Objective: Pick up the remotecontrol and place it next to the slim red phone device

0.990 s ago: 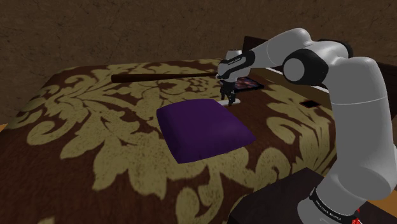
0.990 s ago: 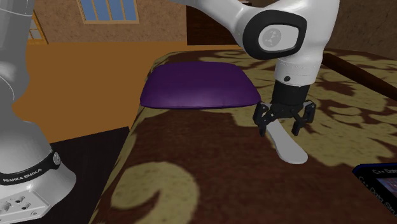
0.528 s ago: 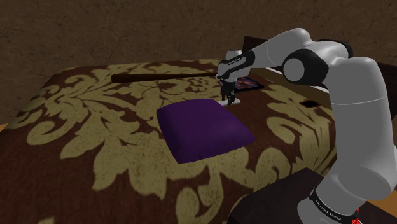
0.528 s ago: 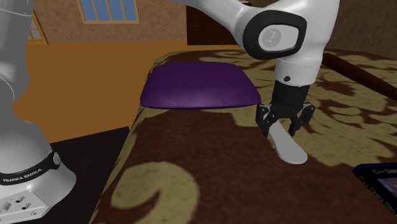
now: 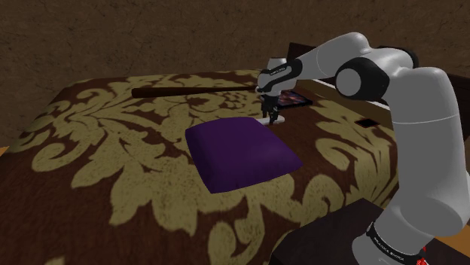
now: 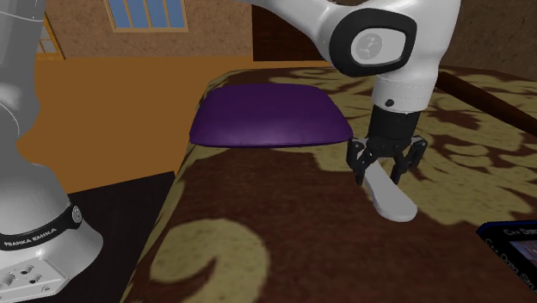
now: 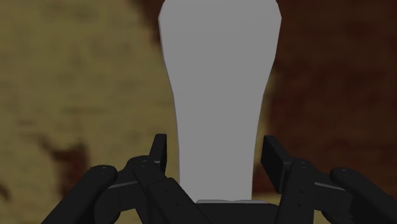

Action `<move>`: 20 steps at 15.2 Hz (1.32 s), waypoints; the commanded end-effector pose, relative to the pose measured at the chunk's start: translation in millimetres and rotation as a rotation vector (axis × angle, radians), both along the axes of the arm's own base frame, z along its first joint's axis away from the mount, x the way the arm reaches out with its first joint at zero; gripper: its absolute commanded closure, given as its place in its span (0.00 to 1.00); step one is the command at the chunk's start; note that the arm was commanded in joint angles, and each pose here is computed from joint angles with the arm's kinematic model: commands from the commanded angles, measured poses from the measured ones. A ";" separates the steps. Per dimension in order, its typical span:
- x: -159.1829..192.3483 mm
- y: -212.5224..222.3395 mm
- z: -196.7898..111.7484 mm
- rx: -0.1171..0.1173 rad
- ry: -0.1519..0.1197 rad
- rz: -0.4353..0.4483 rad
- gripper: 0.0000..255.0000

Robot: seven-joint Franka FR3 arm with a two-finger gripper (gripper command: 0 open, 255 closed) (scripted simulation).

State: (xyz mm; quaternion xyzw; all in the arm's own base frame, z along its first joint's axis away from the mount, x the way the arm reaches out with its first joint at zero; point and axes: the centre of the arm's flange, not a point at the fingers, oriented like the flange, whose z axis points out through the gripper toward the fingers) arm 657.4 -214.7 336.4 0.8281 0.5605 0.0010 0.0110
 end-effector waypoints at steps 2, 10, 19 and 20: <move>-0.7 -0.3 15.2 0.000 0.000 0.000 1.00; -0.7 -0.3 57.4 0.000 0.000 0.000 1.00; -46.2 -27.3 81.3 0.000 0.000 0.000 1.00; -57.5 -34.0 81.4 0.000 0.000 0.000 1.00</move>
